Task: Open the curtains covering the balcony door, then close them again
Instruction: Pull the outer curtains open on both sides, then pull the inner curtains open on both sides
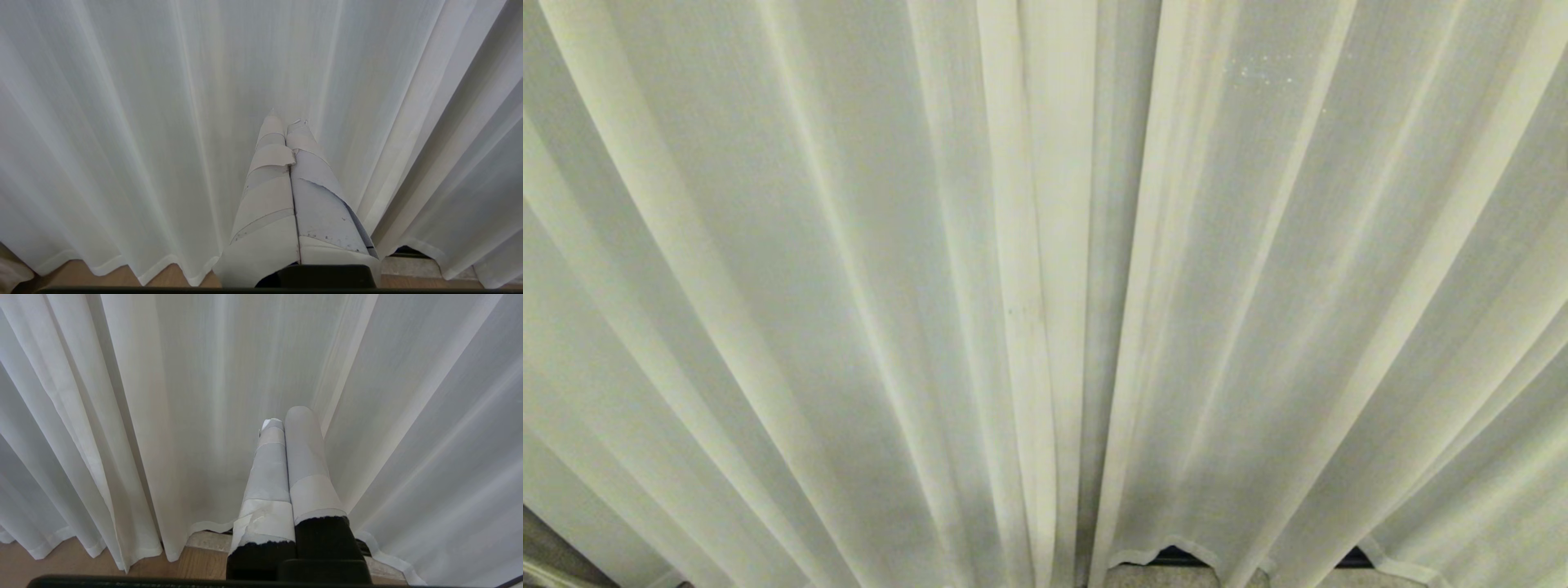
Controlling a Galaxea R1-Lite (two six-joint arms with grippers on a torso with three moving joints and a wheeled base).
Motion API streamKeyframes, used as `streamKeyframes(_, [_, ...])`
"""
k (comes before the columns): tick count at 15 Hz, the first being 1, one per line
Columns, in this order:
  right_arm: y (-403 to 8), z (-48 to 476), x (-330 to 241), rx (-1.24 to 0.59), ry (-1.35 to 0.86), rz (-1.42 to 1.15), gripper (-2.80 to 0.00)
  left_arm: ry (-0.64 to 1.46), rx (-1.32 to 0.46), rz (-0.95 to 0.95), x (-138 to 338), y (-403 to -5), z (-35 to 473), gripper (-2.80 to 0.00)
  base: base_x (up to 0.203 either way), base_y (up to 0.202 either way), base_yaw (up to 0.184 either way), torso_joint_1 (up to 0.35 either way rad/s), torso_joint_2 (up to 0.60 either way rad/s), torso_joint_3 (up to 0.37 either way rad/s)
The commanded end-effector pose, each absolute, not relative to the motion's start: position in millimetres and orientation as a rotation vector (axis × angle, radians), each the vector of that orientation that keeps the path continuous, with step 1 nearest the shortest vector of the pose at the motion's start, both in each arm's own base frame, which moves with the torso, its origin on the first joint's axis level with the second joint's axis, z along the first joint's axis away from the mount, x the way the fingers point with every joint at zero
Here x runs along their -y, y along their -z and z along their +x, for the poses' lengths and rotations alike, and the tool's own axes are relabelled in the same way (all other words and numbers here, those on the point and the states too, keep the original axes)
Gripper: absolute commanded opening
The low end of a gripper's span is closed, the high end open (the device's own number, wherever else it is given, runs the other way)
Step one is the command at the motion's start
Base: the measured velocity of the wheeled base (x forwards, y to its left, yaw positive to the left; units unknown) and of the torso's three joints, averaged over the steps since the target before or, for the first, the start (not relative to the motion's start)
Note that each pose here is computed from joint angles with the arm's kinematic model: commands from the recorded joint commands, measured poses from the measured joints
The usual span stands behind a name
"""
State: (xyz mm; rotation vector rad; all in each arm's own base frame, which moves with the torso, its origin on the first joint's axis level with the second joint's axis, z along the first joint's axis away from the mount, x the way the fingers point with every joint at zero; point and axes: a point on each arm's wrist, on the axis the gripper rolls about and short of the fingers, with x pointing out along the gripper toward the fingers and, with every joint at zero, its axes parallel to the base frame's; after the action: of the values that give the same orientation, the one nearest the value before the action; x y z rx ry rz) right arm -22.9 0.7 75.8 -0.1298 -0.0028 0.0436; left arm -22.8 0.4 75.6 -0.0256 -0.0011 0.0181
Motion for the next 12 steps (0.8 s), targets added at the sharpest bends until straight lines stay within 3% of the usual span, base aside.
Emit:
streamKeyframes(1, [-75.8, -22.8, -0.7, 0.001, -0.045, -0.130, -2.80, -0.018, 0.002, -0.026, -0.4, -75.6, -22.8, -2.80, 0.000, 0.000, 0.000, 0.000, 0.00, 0.000])
streamKeyframes(12, [-75.6, -22.8, -0.7, 0.000, -0.045, -0.130, -2.80, -0.018, 0.002, -0.025, -0.4, -75.6, -22.8, -2.80, 0.000, 0.000, 0.000, 0.000, 0.00, 0.000])
